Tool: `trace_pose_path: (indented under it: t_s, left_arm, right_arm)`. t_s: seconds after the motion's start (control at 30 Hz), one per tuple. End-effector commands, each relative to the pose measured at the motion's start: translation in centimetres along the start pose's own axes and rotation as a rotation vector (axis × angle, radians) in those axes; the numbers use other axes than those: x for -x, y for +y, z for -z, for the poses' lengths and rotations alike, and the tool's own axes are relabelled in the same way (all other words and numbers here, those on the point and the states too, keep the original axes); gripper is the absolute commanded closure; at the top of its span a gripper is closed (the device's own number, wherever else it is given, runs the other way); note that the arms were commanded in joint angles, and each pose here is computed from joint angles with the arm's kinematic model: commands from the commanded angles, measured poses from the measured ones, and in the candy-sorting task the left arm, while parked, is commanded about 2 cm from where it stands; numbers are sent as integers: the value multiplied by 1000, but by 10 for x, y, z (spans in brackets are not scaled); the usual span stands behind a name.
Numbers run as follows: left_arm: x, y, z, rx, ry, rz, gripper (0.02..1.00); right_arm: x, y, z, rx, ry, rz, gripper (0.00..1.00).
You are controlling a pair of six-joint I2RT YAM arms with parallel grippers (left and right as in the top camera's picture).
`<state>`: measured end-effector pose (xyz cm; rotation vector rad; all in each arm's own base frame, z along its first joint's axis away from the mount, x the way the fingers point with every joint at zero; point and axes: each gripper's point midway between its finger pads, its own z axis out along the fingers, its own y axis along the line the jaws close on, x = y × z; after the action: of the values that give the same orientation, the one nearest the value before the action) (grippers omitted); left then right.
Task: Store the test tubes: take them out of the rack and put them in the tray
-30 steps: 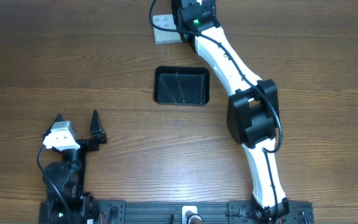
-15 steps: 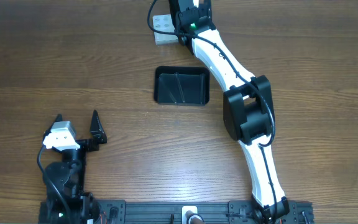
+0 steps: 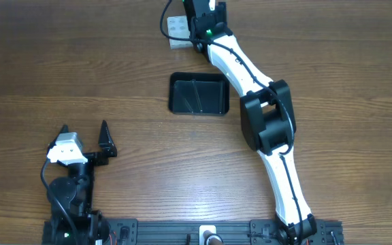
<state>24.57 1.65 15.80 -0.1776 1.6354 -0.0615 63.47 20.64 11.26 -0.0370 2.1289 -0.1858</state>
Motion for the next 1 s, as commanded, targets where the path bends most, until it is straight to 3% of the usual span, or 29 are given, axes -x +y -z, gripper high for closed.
trace_pose_path:
  t_s: [0.03, 0.27, 0.43, 0.63, 1.0]
  left_arm:
    - [-1, -3, 0, -17, 2, -19, 20]
    - [-1, -3, 0, -17, 2, -19, 20]
    - [-1, -3, 0, -17, 2, -19, 23]
    - [-1, -3, 0, -17, 2, -19, 20]
    - [-1, -3, 0, -17, 2, -19, 23]
  right_arm:
    - [0, 0, -4, -1, -6, -11, 516]
    - [0, 0, -4, -2, -6, -11, 763]
    - [0, 0, -4, -1, -8, -11, 879]
    - [9, 3, 1, 7, -33, 15, 897]
    - [62, -7, 40, 22, -118, -28, 943]
